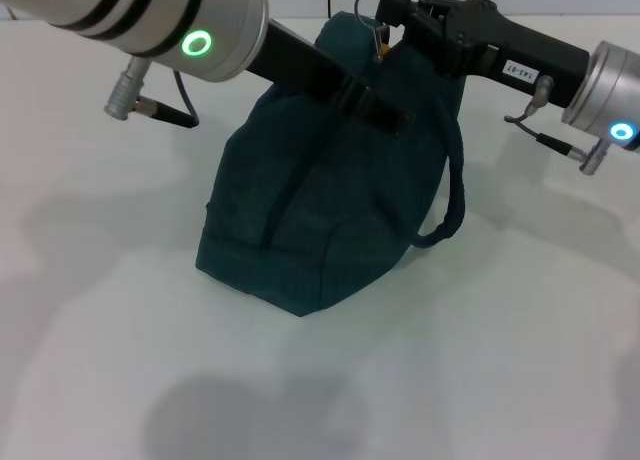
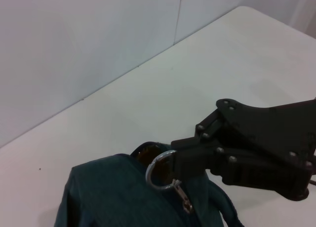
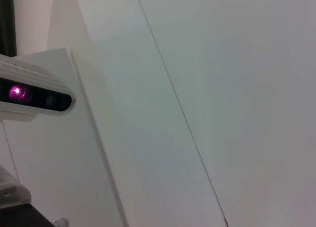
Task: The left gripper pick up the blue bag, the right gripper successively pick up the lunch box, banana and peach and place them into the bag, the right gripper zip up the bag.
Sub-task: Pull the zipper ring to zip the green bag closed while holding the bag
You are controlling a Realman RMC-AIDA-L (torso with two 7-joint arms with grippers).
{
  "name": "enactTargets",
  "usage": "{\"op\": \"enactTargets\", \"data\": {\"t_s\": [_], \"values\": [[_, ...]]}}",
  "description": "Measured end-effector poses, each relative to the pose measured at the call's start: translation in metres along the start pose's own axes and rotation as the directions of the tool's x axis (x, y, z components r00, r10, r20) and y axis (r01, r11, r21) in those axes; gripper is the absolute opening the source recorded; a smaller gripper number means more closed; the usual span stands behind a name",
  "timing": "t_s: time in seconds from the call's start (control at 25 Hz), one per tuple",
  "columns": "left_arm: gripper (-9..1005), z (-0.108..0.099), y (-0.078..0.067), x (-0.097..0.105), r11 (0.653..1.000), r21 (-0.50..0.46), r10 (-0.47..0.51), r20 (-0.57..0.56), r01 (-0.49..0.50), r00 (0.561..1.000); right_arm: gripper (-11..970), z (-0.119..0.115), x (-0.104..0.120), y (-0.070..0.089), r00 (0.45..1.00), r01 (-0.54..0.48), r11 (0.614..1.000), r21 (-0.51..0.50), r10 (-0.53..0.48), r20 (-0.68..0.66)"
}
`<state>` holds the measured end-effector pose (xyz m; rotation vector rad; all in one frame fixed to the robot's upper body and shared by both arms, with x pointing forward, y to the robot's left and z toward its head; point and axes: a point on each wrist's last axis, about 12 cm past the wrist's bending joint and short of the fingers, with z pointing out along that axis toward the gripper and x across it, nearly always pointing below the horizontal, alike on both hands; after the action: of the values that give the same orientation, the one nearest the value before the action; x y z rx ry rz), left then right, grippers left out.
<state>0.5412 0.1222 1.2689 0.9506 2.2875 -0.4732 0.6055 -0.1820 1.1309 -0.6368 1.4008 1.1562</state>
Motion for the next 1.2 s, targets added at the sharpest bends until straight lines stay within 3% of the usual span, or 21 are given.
{"op": "enactTargets", "data": {"t_s": [0.32, 0.48, 0.92, 1.2], "values": [[841, 0.012, 0.002, 0.001, 1.000, 0.000, -0.010, -0.018, 0.010, 1.000, 3, 0.000, 0.000, 0.000, 1.000, 0.000, 1.000, 0.000, 0.000, 0.000], [810, 0.021, 0.001, 0.005, 0.999, -0.032, 0.032, -0.036, -0.033, 0.999, 3, 0.000, 0.000, 0.000, 1.000, -0.004, 1.000, -0.001, 0.004, -0.001], [597, 0.028, -0.002, 0.012, 0.991, -0.046, 0.127, -0.003, -0.127, 0.992, 4, -0.002, 0.002, 0.000, 1.000, -0.010, 1.000, 0.006, 0.010, 0.000], [295, 0.031, -0.006, 0.014, 0.986, -0.037, 0.160, -0.006, -0.160, 0.987, 4, -0.004, 0.002, 0.000, 1.000, -0.013, 1.000, 0.012, 0.013, 0.004]]}}
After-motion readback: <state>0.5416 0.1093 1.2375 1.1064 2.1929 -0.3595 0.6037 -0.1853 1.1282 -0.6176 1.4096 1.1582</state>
